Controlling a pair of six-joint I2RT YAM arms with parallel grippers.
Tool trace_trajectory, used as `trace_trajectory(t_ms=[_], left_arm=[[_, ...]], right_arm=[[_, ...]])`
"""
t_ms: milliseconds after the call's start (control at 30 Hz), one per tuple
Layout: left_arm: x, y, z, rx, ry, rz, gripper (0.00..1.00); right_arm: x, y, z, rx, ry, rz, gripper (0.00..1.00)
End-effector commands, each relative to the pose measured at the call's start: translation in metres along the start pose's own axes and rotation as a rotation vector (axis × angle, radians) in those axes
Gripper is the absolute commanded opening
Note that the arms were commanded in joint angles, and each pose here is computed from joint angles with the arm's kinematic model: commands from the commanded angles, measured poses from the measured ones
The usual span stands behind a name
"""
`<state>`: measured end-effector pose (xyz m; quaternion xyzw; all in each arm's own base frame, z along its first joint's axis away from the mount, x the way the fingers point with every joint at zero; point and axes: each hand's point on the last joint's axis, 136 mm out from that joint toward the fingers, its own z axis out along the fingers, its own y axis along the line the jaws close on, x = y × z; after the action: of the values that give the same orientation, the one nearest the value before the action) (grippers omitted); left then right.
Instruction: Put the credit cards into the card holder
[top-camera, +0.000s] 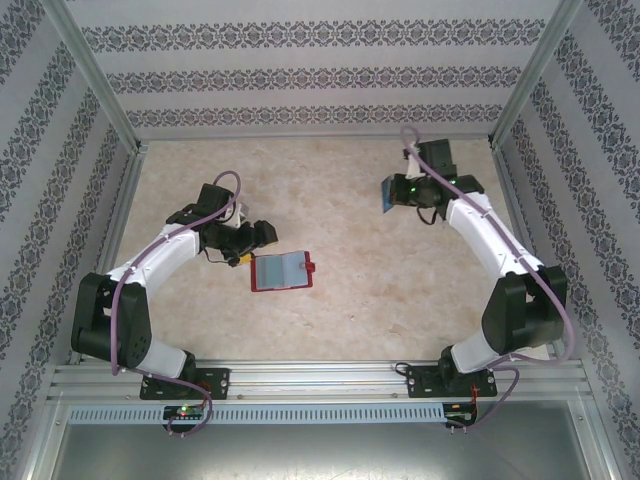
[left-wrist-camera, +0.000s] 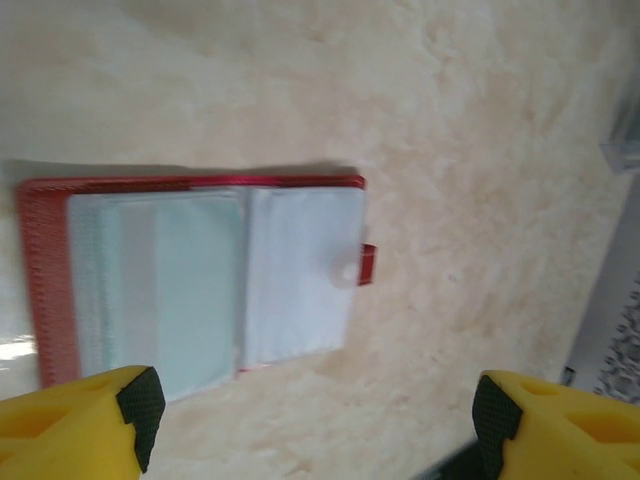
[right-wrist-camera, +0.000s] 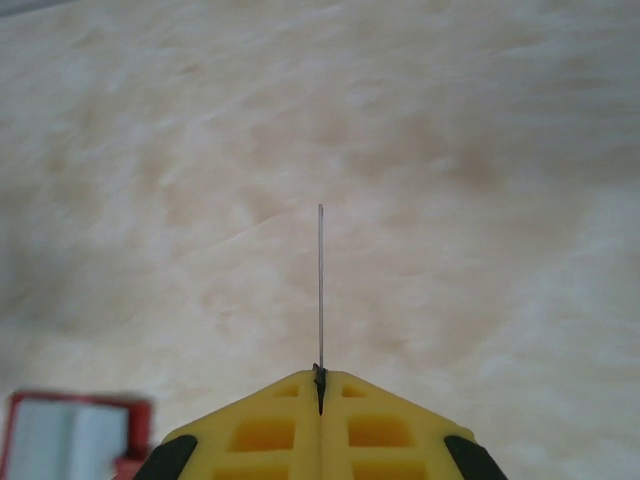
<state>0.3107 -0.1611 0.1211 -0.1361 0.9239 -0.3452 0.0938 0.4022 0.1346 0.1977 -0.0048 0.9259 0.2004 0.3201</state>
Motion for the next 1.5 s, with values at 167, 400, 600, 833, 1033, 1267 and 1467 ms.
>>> trace_trajectory(t_ms=[167, 400, 600, 833, 1033, 1267, 1467], left_arm=[[-0.002, -0.063, -0.022, 0.326, 0.004, 0.039, 0.84], [-0.007, -0.091, -0.028, 0.503, -0.003, 0.071, 0.84], [-0.009, -0.071, -0.016, 0.409, 0.006, 0.003, 0.83], [0.009, 0.022, 0.002, -0.002, 0.022, -0.118, 0.85], [0.024, 0.072, 0.007, -0.207, 0.026, -0.13, 0.82], [0.027, 0.087, 0.02, -0.26, 0.06, -0.121, 0.67], [0.033, 0.098, 0.033, -0.29, 0.091, -0.128, 0.56]], right_arm=[[0.02, 0.123, -0.008, -0.494, -0.036, 0.04, 0.0], [0.034, 0.158, -0.006, -0.673, 0.001, 0.187, 0.0], [0.067, 0.173, 0.019, -0.672, 0.074, 0.233, 0.0], [0.129, 0.173, 0.068, -0.605, 0.195, 0.199, 0.0], [0.161, 0.169, 0.101, -0.58, 0.262, 0.206, 0.0], [0.181, 0.16, 0.114, -0.559, 0.317, 0.213, 0.0], [0.195, 0.155, 0.116, -0.534, 0.345, 0.232, 0.0]])
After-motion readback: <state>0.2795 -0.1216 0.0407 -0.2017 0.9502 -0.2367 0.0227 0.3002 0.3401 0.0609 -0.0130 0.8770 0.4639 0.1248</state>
